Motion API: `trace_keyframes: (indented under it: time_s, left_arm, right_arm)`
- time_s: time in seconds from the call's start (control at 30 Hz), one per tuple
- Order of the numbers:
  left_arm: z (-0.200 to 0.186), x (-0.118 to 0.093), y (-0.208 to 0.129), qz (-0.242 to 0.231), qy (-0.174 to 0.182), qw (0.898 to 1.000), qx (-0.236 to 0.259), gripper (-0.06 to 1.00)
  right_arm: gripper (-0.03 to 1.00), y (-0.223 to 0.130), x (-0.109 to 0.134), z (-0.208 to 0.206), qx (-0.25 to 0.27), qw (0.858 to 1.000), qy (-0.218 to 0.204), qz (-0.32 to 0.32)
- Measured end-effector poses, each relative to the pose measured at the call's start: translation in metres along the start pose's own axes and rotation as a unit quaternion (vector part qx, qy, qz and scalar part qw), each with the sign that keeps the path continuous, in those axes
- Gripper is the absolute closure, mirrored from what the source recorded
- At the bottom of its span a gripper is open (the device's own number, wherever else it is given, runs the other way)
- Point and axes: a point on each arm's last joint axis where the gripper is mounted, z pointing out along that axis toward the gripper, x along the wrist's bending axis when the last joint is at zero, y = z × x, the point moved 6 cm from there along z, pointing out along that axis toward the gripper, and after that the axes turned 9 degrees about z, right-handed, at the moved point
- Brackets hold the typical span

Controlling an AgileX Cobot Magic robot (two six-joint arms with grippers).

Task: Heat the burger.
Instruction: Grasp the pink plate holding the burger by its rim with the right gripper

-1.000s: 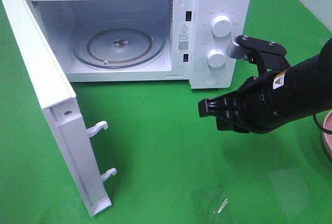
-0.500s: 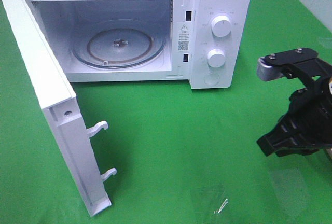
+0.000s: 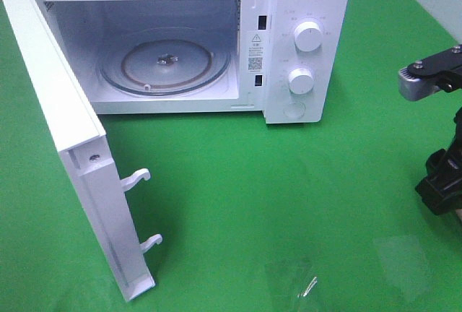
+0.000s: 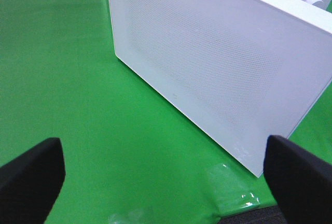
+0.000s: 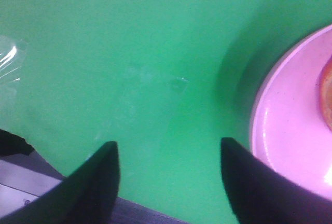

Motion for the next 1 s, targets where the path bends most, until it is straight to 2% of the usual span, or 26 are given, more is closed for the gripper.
trace_keyframes:
  time_s: [0.03,0.07,0.1,0.27,0.53,0.7,1.0]
  left_arm:
    - [0.0,0.0,0.0,0.0,0.0,1.0,0.0,-0.03]
    - [0.0,0.0,0.0,0.0,0.0,1.0,0.0,-0.03]
    - [0.0,0.0,0.0,0.0,0.0,1.0,0.0,-0.03]
    - [0.0,0.0,0.0,0.0,0.0,1.0,0.0,-0.03]
    - [0.0,0.0,0.0,0.0,0.0,1.0,0.0,-0.03]
    - [0.0,0.0,0.0,0.0,0.0,1.0,0.0,-0.03]
    - [0.0,0.0,0.0,0.0,0.0,1.0,0.0,-0.03]
  right_arm:
    - [0.28,0.002,-0.001,-0.001,-0.003,1.0,-0.004,-0.004]
    - [0.28,0.002,-0.001,-0.001,-0.003,1.0,-0.004,-0.004]
    - [0.19,0.002,-0.003,-0.002,-0.003,1.0,-0.009,-0.008]
    - [0.11,0.0,-0.008,-0.002,0.005,1.0,-0.024,-0.019]
    - [0.12,-0.006,-0.03,-0.001,0.019,0.999,-0.048,0.012]
    - [0.16,-0.017,-0.045,0.006,0.032,0.997,-0.055,0.047]
    - [0.18,-0.029,-0.054,0.025,0.032,0.995,-0.056,0.072]
